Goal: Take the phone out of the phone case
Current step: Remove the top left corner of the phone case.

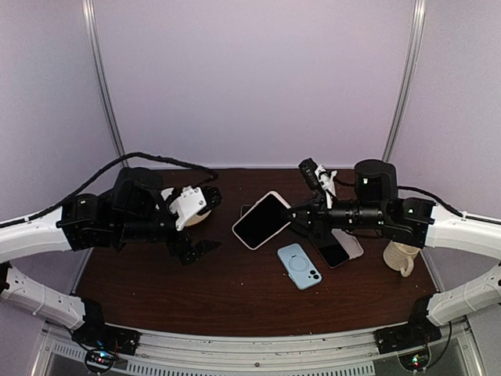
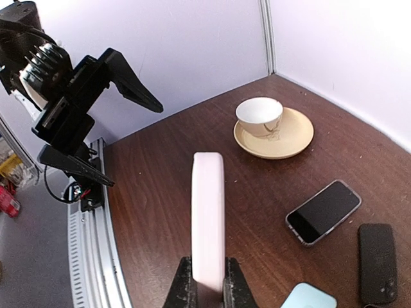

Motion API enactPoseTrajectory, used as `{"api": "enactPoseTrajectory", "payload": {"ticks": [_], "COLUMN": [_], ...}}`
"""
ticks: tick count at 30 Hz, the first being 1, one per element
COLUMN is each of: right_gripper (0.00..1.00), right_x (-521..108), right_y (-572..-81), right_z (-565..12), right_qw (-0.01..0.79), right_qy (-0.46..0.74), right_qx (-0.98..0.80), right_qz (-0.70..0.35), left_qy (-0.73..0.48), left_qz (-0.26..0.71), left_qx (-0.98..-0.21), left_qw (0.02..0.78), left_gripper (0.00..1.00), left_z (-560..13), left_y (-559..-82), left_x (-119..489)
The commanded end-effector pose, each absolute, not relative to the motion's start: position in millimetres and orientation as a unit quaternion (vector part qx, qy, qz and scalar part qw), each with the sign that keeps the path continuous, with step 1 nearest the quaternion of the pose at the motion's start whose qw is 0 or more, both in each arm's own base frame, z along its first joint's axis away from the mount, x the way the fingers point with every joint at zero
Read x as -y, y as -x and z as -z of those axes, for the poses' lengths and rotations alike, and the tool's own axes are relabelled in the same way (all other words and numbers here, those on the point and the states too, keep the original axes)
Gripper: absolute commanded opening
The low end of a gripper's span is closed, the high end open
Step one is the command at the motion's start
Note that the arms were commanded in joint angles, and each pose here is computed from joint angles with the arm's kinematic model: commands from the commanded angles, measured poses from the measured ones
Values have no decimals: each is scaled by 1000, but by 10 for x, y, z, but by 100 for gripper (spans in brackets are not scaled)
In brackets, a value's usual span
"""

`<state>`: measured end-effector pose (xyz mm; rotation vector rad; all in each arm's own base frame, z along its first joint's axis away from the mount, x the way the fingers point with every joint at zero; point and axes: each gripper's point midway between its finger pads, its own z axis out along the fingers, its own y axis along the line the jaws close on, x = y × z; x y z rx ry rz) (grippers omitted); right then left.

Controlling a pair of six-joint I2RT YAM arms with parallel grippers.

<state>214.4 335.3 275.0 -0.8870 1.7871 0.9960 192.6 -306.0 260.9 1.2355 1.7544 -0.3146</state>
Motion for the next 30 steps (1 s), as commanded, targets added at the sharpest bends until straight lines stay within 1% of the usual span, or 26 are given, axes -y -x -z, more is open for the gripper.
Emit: {"api": "enactPoseTrajectory", "payload": {"ticks": [1, 3, 7, 10, 13, 16, 20, 23, 28, 30], "right_gripper": [0, 0, 0, 0, 0, 0, 0, 0, 0, 0], "right_x": [-3295, -3289, -3292, -3325, -3358, -3358, -3341, -3291, -3312, -3336], "right_y": [-2282, -2276, -2149, -2007, -1825, -1735, -1428, -1149, -1077, -1064], "right_z": [-3187, -3192, -3161, -3133, -3057, -3032, -2980, -2984, -3059, -3060], "right_qw": [553, 556, 551, 540, 518, 508, 474, 464, 481, 481], "right_qy": [397, 408, 452, 498, 552, 577, 652, 701, 709, 714], "right_qx": [-655, -651, -628, -601, -568, -552, -486, -411, -371, -362], "right_qz": [-328, -316, -311, -315, -322, -325, -338, -353, -358, -358], "left_qy": [-569, -601, -659, -697, -718, -717, -720, -723, -732, -734], "left_qz": [97, 99, 97, 131, 159, 175, 200, 219, 256, 270], "left_qx": [-625, -588, -533, -485, -433, -426, -421, -412, -399, -396], "left_qw": [526, 532, 522, 512, 521, 522, 515, 510, 488, 482], "left_gripper": [97, 98, 97, 98, 97, 97, 94, 89, 83, 78], "left_z": [-2604, -2580, -2474, -2418, -2371, -2316, -2230, -2168, -2111, -2105], "left_y": [-1927, -1861, -1776, -1644, -1508, -1484, -1427, -1364, -1211, -1174], "left_x": [3082, 3115, 3169, 3189, 3170, 3137, 3137, 3154, 3160, 3175]}}
